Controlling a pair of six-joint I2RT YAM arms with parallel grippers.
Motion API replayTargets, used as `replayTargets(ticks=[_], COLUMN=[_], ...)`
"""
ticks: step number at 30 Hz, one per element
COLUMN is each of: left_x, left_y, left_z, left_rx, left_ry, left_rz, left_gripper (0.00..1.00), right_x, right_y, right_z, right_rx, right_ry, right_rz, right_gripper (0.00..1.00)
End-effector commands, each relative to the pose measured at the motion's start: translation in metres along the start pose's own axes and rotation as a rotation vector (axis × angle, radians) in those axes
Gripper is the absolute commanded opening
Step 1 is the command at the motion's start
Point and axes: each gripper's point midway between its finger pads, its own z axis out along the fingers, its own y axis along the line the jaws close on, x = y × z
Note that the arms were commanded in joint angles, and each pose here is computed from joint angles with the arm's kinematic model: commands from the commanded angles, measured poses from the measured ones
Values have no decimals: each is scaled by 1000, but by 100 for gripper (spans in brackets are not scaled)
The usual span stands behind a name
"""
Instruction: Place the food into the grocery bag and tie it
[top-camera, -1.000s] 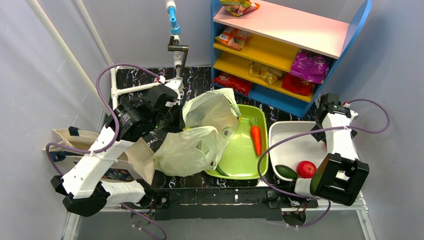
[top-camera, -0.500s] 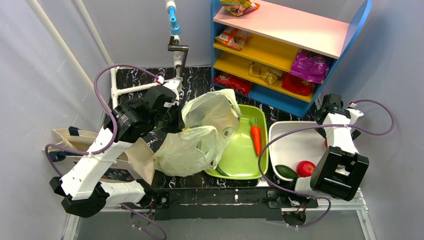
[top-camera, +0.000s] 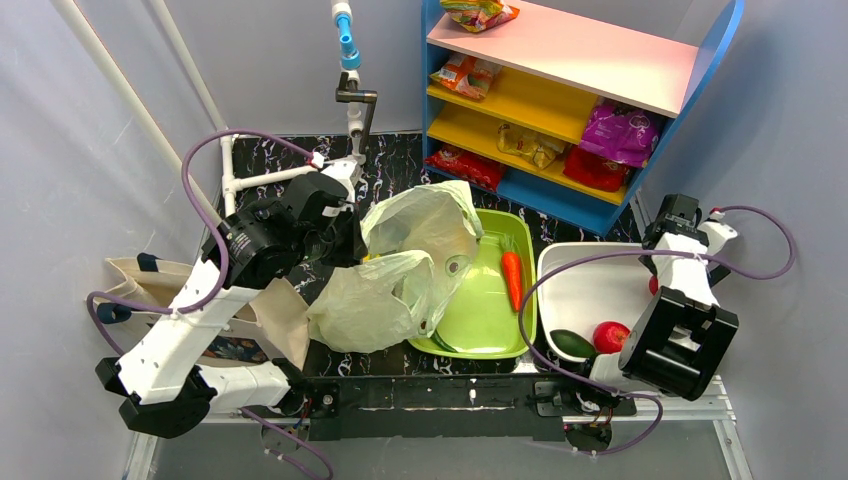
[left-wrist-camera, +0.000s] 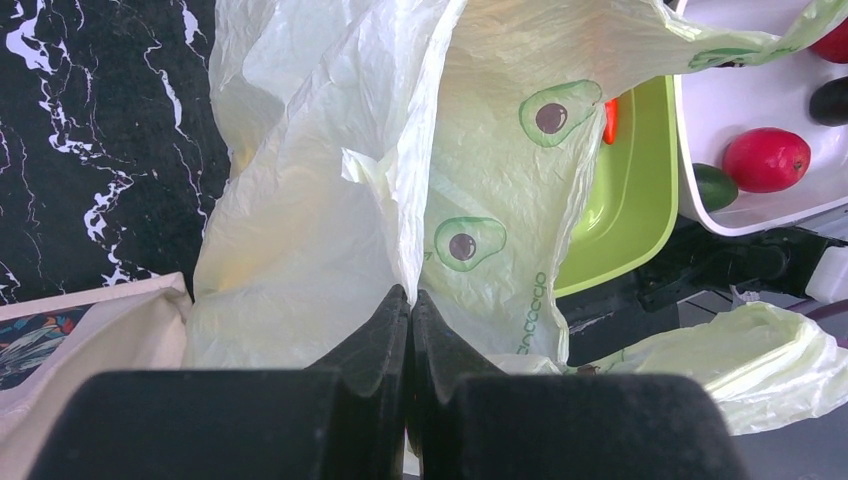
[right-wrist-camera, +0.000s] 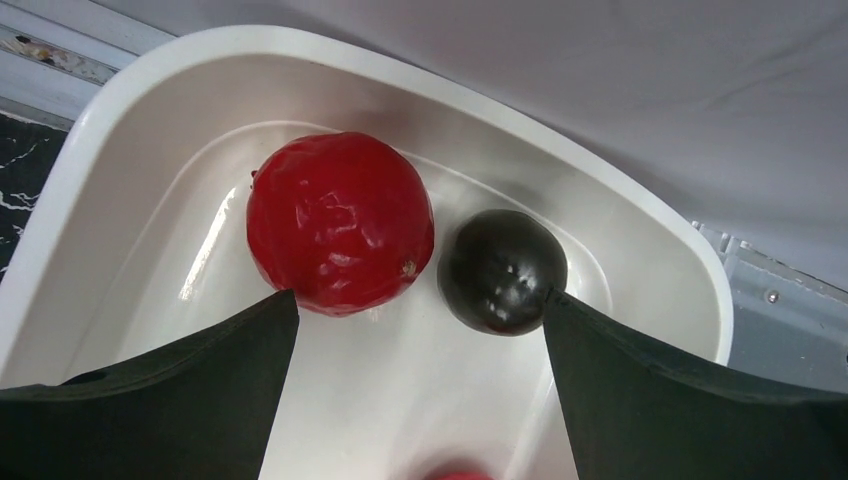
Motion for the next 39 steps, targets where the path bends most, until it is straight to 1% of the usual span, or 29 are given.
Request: replayTargets(ticks=[1, 5, 10, 12, 13, 14, 17, 18, 21, 22, 23, 25, 27, 30, 32, 33, 35, 39], left_x=[-4, -2, 1, 2, 3, 3, 2, 2, 1, 0, 0, -2, -3, -2, -1, -1, 0, 1], left_y=[1, -2, -3, -3, -3, -3, -6, -7, -10, -11, -13, -16, -16, -15, -12, -11, -9, -9], left_z=[-6, -5, -2, -1, 0, 1, 3, 4, 6, 7, 8, 10, 10, 9, 6, 5, 4, 1], left_rx=[7, 19, 26, 24, 23, 23, 33, 35, 45, 49, 56, 67, 73, 76, 74, 72, 72, 74], left_ry=[-15, 4, 21, 27, 32, 34, 43, 50, 64, 68, 69, 69, 60, 42, 25, 20, 11, 10], left_rz=[13, 20, 28, 32, 33, 35, 52, 60, 79, 83, 86, 91, 90, 82, 72, 69, 63, 66], left_gripper=[0, 0, 0, 0, 0, 0, 0, 0, 0, 0, 0, 0, 0, 0, 0, 0, 0, 0], right_x=[-3, 2, 11, 14, 14, 14, 12, 12, 11, 11, 8, 4, 7, -2, -16, -17, -19, -37], right_y=[13, 25, 23, 26, 27, 27, 25, 23, 20, 20, 21, 22, 24, 21, 10, 9, 12, 13], right_z=[15, 26, 40, 42, 42, 42, 40, 39, 35, 32, 26, 11, -7, -41, -65, -73, -94, -141], right_rx=[-32, -52, -45, -56, -59, -60, -53, -46, -48, -61, -83, -139, -202, -292, -321, -341, -412, -538], right_ry=[-1, 26, 71, 93, 97, 97, 93, 94, 95, 95, 91, 89, 119, 96, 64, 63, 85, 53], right_rz=[12, -9, 10, 8, 9, 9, 7, 4, 8, 15, 21, 46, 66, 113, 154, 175, 211, 247], right_gripper=[98, 98, 98, 94, 91, 86, 64, 59, 53, 47, 43, 38, 32, 29, 22, 19, 17, 11])
